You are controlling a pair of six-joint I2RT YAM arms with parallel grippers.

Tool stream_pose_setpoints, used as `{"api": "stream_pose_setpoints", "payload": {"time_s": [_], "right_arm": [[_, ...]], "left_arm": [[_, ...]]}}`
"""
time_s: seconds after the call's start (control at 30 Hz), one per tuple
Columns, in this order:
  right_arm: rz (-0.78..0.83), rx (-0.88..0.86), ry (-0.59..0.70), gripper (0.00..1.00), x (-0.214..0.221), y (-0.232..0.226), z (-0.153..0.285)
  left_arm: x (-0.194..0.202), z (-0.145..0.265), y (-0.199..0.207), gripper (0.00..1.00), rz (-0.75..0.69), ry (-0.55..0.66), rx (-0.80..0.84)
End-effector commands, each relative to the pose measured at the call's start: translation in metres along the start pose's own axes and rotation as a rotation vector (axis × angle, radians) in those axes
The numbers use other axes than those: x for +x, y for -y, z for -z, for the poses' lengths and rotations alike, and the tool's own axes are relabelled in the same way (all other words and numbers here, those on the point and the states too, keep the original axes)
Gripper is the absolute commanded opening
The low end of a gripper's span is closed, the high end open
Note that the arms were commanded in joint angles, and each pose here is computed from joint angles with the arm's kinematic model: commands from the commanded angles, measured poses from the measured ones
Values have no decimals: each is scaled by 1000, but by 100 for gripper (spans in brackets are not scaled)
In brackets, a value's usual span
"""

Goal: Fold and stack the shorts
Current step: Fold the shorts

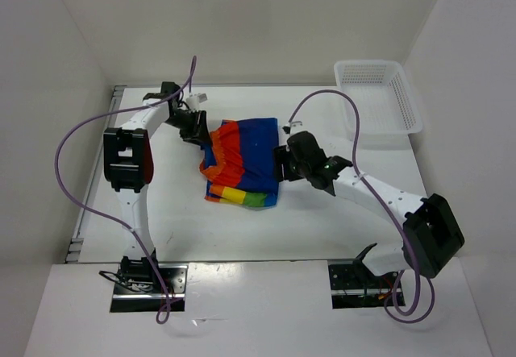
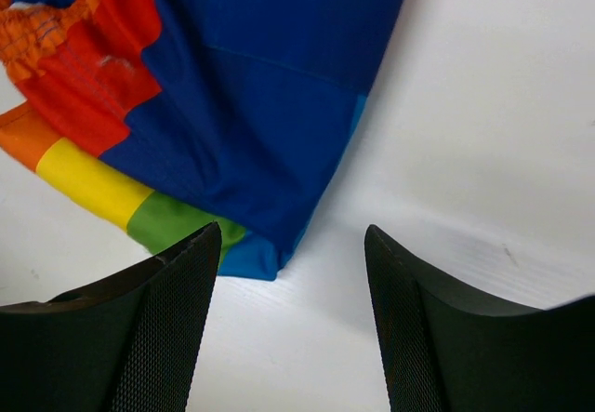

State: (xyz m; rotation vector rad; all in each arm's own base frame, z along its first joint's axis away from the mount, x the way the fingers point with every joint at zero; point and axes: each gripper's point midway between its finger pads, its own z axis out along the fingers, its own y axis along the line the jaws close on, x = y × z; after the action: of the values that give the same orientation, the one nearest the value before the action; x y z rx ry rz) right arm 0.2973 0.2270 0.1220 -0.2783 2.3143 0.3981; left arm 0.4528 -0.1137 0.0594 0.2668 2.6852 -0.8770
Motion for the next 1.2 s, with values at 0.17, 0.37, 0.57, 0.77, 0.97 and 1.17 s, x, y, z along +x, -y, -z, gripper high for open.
{"api": "stream_pose_setpoints", "payload": {"time_s": [0.17,0.37,0.57,0.77,0.97,1.17], "right_arm": [[-45,62,137,80,-54,27,20],[-99,151,148,96,-71,65,27],[-130,262,80,100,-64,101,20],[-151,284,56,100,-57,114,18],[-157,286,37,100,-49,118,14],[-157,277,27,100,-49,116,9]], "left_arm": [[-5,25,6,75,-50,80,-37],[-42,96,14,94,-155,302,-193],[-57,174,-27,100,-134,486,-520],[-19,238,-108,100,44,564,-716],[1,275,-141,100,128,607,-826],[9,278,-147,100,149,599,-879]]}}
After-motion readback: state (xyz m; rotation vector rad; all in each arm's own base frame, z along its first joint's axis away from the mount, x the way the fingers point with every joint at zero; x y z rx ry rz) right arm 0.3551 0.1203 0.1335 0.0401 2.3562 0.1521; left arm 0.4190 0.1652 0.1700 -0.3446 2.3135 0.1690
